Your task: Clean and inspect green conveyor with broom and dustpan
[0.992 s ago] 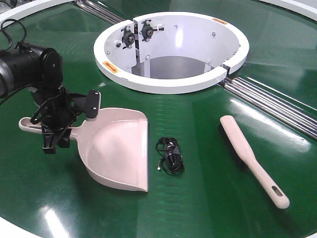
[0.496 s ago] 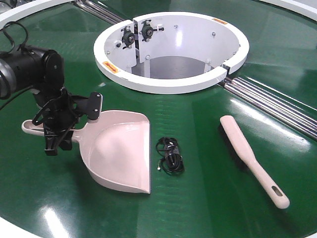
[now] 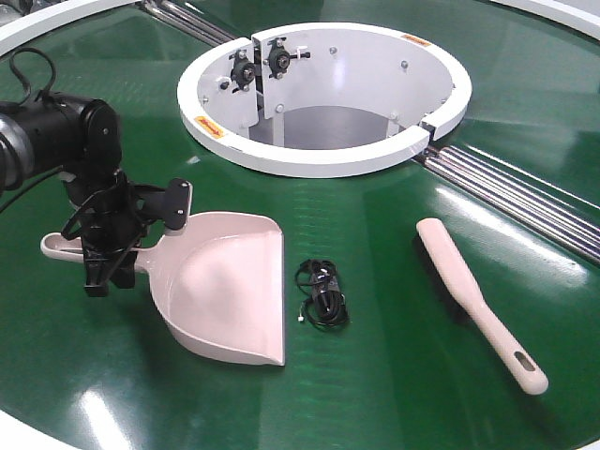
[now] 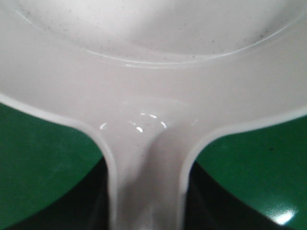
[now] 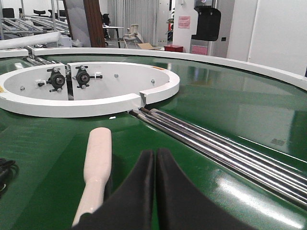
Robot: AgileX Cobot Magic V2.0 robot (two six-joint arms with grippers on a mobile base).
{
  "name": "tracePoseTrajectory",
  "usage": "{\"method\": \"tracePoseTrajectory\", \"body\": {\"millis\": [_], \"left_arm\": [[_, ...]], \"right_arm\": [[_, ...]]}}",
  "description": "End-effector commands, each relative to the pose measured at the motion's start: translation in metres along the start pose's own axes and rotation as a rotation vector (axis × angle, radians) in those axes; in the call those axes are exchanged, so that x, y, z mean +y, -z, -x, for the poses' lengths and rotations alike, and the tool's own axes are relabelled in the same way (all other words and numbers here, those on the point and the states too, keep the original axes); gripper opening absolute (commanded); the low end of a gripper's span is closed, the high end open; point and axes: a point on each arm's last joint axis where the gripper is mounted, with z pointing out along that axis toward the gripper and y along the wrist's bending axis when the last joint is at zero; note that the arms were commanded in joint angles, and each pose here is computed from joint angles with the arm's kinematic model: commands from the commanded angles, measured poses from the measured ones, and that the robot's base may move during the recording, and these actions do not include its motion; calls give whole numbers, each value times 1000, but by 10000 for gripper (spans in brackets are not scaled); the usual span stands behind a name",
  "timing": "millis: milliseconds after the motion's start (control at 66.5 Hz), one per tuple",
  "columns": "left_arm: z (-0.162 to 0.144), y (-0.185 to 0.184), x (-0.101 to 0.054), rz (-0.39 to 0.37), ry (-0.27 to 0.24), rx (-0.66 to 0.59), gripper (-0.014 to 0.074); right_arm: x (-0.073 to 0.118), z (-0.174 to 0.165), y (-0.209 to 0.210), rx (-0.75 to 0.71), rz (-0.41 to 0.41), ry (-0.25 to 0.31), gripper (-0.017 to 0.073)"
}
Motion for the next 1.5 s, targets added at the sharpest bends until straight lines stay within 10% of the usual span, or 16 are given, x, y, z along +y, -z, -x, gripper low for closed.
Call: {"method": "tracePoseTrajectory", "body": {"millis": [0, 1489], "left_arm": [[-3, 28, 0, 72, 9, -23, -7], [-3, 30, -2, 56, 12, -27, 3]], "right_arm": [[0, 0, 1, -69, -10, 5, -10], [0, 0, 1, -69, -10, 5, -10]]}}
